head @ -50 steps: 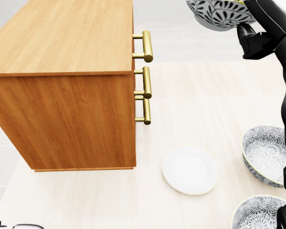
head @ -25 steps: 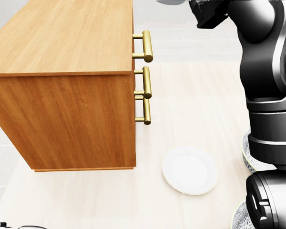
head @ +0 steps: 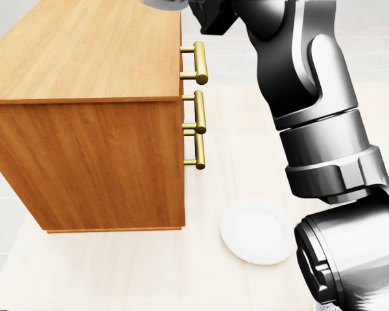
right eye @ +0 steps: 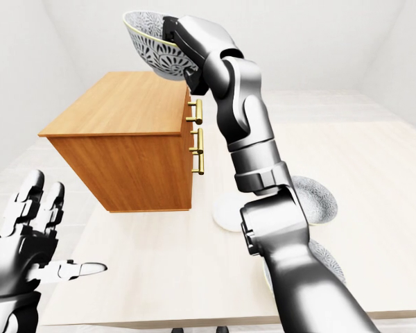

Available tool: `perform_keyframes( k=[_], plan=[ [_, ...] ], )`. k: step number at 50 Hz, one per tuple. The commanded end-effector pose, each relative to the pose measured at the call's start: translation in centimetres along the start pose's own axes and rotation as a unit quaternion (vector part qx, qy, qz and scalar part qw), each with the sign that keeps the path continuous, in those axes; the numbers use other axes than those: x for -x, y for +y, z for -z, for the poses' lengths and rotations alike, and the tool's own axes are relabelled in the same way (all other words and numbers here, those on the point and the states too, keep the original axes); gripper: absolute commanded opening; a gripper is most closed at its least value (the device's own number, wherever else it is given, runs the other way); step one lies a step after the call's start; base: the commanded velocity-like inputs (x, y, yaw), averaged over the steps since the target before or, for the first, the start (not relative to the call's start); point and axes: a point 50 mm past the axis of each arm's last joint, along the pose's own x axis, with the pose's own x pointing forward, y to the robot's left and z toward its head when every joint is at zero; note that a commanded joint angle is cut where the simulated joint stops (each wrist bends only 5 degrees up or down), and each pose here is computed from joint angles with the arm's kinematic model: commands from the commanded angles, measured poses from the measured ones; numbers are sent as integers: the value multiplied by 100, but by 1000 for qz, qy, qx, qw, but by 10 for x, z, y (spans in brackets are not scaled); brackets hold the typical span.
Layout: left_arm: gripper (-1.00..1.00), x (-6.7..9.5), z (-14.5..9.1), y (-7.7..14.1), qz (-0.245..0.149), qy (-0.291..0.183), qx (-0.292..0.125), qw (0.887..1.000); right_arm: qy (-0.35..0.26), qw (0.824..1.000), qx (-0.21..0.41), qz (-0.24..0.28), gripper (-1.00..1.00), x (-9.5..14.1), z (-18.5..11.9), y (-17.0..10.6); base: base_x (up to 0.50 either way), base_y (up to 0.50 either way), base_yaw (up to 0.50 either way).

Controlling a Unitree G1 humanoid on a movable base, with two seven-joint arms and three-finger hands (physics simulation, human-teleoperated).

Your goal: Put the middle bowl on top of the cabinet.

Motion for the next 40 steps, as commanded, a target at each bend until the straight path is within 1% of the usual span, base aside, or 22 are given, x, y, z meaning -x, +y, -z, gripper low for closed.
perform_keyframes(
  k=[1, 8, 9, 17, 27, 34, 40],
  plan=[
    [100, 3, 8, -2, 5, 7, 0, 1000, -13, 1000, 13, 4, -100, -11, -21, 6, 0, 0, 0],
    [100, 5, 7, -1, 6, 7, 2, 1000, -21, 1000, 15, -4, -100, -14, -30, 13, 0, 0, 0],
    [100, 5, 7, -1, 6, 6, 2, 1000, -19, 1000, 25, 1, -100, -14, -31, 14, 0, 0, 0],
    [100, 6, 3, -1, 6, 2, 2, 1000, -27, 999, 32, -15, -100, -17, -42, 27, 0, 0, 0],
    [100, 8, -3, -2, 8, -3, -2, 1000, -47, 998, 32, -17, -100, -17, -59, 29, 0, 0, 0],
    [100, 9, -5, -3, 9, -6, 0, 1000, -54, 998, 37, -18, -100, -17, -65, 33, 0, 0, 0],
    [100, 9, -3, -1, 8, -5, -1, 1000, -44, 998, 29, -24, -100, -21, -62, 40, 0, 0, 0]
  ],
)
